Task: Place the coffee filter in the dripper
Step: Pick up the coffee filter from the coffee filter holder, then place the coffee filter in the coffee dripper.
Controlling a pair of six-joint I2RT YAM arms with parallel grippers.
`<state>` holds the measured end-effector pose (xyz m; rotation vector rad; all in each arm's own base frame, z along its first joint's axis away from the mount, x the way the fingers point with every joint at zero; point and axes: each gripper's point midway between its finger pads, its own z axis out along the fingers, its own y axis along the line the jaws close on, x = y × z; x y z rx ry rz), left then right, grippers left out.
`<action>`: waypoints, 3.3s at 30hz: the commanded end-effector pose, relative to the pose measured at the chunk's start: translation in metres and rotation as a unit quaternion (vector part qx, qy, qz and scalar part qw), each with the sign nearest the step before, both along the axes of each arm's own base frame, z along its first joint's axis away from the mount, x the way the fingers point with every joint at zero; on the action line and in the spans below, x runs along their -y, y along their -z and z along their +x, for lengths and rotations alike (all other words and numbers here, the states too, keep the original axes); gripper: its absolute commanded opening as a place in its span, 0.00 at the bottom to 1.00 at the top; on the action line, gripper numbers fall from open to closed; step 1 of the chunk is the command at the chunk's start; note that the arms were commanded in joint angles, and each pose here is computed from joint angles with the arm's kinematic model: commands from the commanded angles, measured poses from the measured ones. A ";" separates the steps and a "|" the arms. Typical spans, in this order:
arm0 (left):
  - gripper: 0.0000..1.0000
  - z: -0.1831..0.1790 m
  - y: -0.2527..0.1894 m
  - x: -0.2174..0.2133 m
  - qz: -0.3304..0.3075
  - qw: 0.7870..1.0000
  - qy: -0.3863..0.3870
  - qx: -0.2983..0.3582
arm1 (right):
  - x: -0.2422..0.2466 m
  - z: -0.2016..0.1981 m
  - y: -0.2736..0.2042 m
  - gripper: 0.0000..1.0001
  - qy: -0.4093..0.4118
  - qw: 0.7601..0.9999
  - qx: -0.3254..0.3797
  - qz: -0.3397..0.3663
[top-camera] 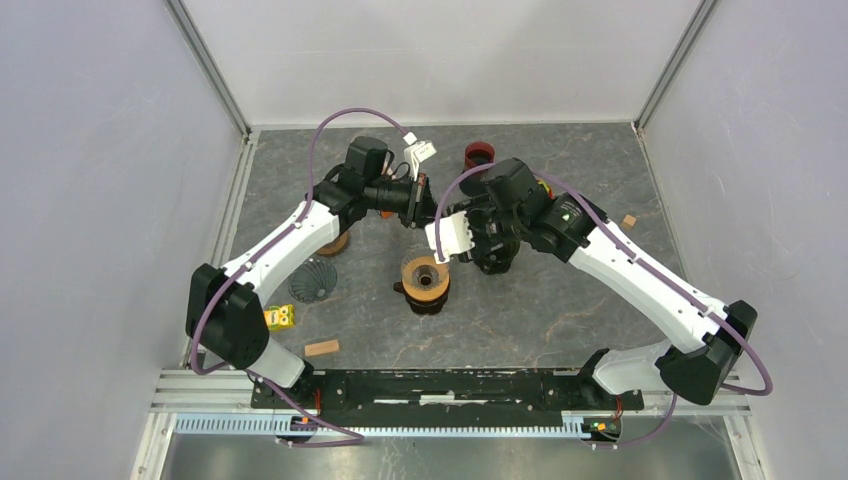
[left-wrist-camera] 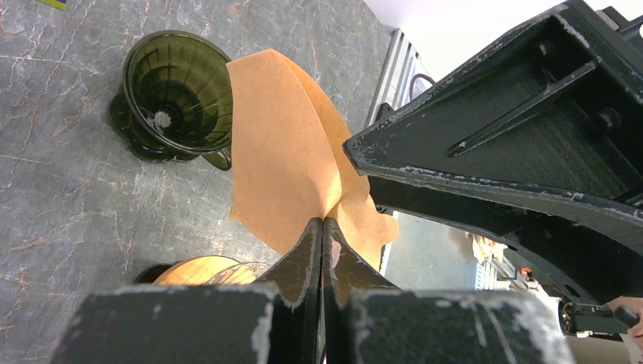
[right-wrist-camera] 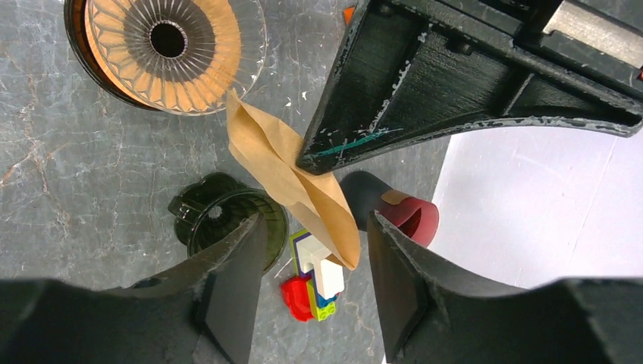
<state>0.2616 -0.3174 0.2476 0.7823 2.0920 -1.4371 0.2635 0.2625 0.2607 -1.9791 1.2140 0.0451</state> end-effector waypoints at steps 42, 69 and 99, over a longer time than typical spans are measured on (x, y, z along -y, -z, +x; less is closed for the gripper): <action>0.02 0.006 -0.013 0.002 -0.018 0.998 0.007 0.053 | 0.002 -0.007 0.031 0.00 -0.025 0.999 -0.023 -0.035; 0.24 0.037 -0.024 0.005 -0.034 0.997 -0.043 0.061 | 0.005 -0.002 0.039 0.00 -0.005 0.998 -0.034 -0.049; 0.49 -0.002 -0.003 0.013 -0.017 0.998 0.045 0.045 | 0.008 0.010 0.039 0.00 0.017 0.998 -0.030 -0.044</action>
